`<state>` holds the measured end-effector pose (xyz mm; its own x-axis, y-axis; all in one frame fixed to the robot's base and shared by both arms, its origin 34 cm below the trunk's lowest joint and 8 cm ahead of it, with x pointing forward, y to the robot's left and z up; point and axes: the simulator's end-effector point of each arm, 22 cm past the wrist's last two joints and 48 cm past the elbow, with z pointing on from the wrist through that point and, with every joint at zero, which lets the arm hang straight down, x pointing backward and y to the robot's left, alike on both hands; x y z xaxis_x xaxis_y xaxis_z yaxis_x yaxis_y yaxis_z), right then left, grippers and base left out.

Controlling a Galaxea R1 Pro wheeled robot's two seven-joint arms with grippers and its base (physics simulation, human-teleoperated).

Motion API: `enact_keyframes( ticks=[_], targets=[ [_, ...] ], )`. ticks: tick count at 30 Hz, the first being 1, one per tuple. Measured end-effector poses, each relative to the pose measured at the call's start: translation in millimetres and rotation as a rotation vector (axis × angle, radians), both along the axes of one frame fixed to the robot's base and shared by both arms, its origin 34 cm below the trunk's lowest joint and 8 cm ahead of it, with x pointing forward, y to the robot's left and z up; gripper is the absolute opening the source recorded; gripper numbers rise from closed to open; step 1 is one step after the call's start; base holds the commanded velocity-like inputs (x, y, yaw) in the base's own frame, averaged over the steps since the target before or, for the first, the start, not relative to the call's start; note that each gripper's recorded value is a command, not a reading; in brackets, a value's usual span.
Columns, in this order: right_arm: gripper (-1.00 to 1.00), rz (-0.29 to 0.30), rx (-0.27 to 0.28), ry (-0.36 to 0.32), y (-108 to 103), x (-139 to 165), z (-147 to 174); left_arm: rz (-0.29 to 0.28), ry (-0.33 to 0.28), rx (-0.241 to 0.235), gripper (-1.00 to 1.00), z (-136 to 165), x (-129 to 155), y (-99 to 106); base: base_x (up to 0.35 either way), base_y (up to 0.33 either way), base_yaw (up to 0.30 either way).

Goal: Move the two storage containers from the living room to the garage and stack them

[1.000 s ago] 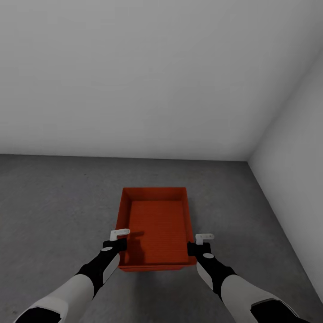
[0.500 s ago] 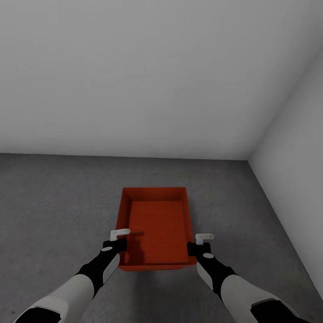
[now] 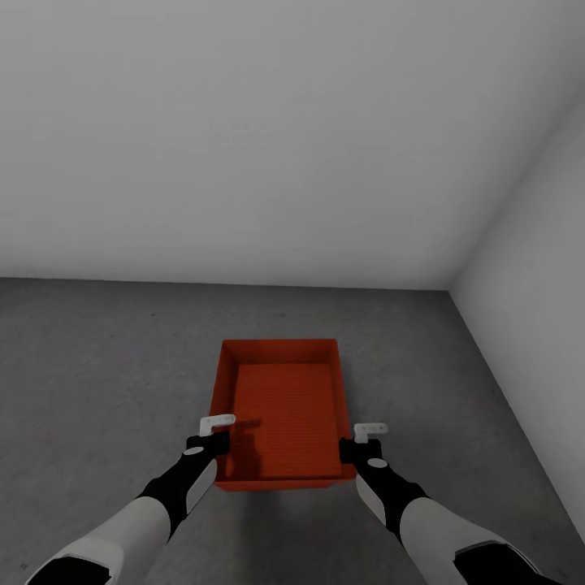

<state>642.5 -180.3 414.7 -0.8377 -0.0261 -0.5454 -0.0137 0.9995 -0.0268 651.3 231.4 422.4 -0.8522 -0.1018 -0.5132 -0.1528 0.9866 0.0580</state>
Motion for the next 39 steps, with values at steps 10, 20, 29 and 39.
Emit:
enact_keyframes(
  ticks=[10,20,29,39],
  targets=[
    [-1.0,0.001,0.0,0.001,0.0,-0.5,-0.2,0.001,0.001,0.0,-1.0,-0.3,-0.6,-0.1,0.018,0.042,0.0],
    [-1.0,0.001,-0.001,0.0,0.0,0.1,0.1,0.001,0.0,-0.001,-1.0,-0.2,-0.3,-0.1,0.016,0.045,0.0],
    [-1.0,0.001,-0.001,-0.001,0.0,0.3,0.2,0.001,0.0,-0.001,-1.0,-0.1,-0.1,-0.1,0.0,0.001,0.0],
    [-1.0,0.001,0.0,-0.001,0.0,0.3,0.2,0.001,-0.001,0.0,-1.0,-0.1,-0.1,0.0,0.0,0.032,0.0]
  ],
)
